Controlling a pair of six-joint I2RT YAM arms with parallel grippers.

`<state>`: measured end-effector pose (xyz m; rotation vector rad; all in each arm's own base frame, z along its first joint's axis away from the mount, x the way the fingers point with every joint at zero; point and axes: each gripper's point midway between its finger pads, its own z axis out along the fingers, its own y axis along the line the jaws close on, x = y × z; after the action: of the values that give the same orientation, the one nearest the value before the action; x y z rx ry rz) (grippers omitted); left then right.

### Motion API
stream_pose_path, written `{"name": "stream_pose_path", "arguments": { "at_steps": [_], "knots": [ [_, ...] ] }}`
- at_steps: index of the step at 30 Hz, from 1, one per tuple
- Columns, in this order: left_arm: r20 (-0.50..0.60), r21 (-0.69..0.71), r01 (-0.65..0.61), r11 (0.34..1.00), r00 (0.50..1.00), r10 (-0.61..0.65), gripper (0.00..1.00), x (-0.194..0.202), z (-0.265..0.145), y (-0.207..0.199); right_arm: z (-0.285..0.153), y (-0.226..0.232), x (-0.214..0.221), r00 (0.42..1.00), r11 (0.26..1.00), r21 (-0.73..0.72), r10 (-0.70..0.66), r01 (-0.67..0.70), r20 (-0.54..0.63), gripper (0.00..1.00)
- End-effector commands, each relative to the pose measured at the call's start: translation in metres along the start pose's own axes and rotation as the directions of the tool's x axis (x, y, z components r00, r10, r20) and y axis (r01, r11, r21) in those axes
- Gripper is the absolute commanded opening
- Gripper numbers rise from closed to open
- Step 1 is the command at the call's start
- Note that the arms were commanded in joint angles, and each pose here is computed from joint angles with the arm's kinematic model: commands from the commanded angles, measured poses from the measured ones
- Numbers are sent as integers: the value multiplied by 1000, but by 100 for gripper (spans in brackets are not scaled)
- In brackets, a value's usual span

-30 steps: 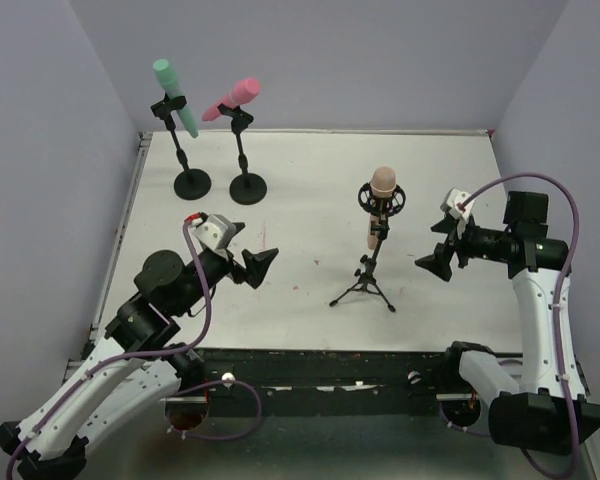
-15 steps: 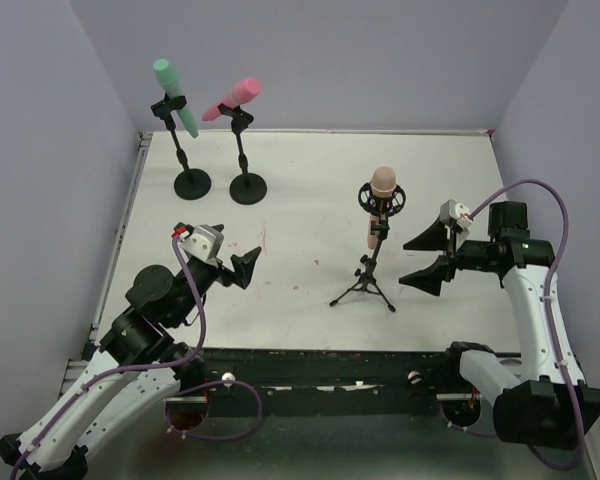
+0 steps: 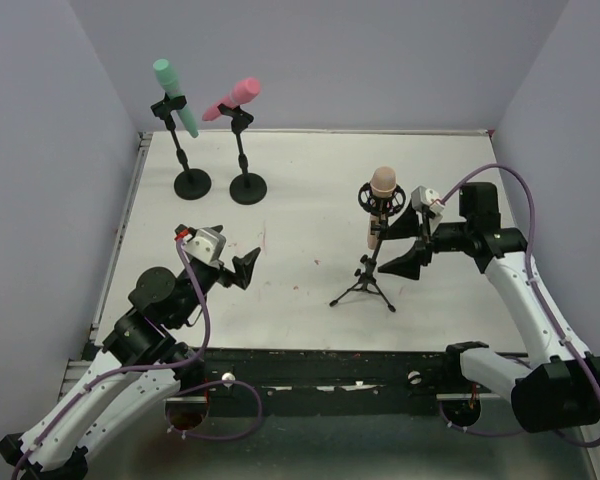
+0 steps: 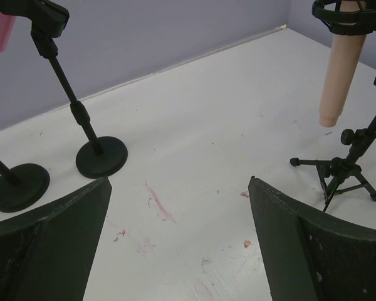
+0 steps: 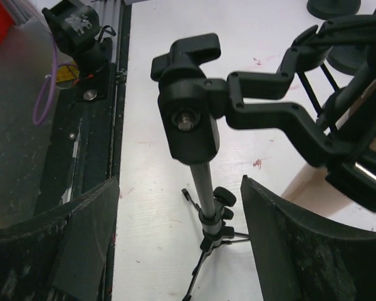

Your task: Attach the microphones to the stand

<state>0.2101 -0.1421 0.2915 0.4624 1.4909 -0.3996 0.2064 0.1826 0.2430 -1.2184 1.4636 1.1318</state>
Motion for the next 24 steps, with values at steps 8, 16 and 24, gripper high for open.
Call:
{"name": "stream_pose_path", "arguments": {
  "at_steps": [8,16,24],
  "knots": [
    [37,-30,-13,999,999,14,98,-7,-3,7,18,-8,2,999,999,11,32,-32,-1,74],
    [43,-26,-9,1000,999,10,98,-8,-4,6,22,-19,-2,996,996,40,73,-75,45,40],
    [43,-26,-10,1000,999,12,99,-8,-5,7,16,-33,-19,999,997,81,-11,8,37,6]
  ]
}}
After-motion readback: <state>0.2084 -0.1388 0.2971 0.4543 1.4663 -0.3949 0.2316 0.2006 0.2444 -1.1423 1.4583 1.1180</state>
